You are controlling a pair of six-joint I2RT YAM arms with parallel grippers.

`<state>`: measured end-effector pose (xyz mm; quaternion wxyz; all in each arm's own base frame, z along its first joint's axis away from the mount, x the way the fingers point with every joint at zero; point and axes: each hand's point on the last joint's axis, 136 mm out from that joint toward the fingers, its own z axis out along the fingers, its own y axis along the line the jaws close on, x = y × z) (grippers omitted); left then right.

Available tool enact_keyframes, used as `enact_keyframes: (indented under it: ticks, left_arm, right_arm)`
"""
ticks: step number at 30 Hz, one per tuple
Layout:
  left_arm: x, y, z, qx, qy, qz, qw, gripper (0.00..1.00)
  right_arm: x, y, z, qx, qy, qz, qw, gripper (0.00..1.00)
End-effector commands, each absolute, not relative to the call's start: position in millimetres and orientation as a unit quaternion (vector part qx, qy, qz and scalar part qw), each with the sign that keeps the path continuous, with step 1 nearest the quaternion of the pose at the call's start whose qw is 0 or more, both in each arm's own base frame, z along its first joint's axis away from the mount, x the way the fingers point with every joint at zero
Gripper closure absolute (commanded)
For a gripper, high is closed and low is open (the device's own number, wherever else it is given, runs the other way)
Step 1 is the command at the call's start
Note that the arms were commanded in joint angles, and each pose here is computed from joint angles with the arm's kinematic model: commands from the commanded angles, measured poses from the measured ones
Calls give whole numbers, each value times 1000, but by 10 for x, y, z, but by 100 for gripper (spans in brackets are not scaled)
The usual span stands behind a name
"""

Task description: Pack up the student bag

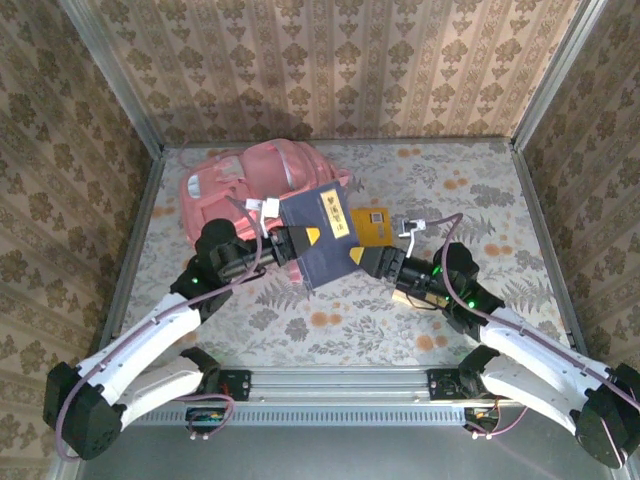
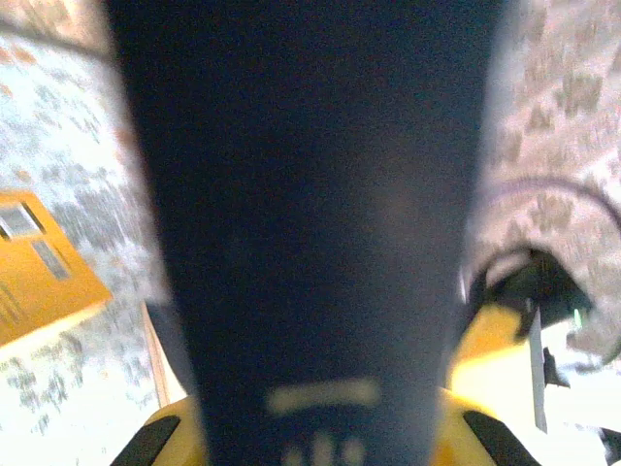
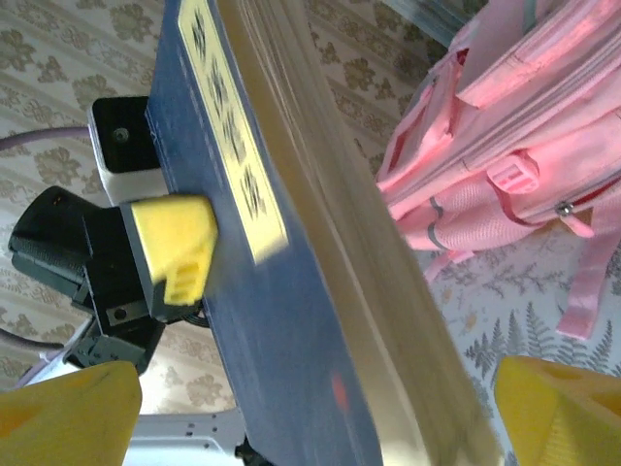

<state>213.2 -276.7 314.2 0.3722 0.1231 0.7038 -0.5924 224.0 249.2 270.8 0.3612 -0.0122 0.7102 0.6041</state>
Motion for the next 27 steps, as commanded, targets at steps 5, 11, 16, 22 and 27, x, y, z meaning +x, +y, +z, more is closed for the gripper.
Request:
enact_keyframes:
  ticks: [5, 11, 16, 22, 27]
  left_arm:
    - [2420, -2540, 3851, -5, 590, -629, 506, 100]
    - [2460, -2627, 3931, -22, 567, -647, 509, 100]
    - [2445, -2709, 3923, -30, 555, -663, 502, 100]
    - [2430, -2741, 3886, -34, 556, -661, 503, 100]
    - [2445, -2762, 3826, -37, 564, -656, 500, 100]
  right_arm:
    - [2331, 2566, 3170, 39, 626, 650, 429, 0]
    - [2418, 2645, 3359, 71, 587, 672, 446, 0]
    - [2560, 2712, 3531, 94, 560, 687, 453, 9]
    - [2690, 2696, 3667, 118, 530, 695, 472, 32]
    - [2739, 2617, 3651, 133, 521, 685, 492, 53]
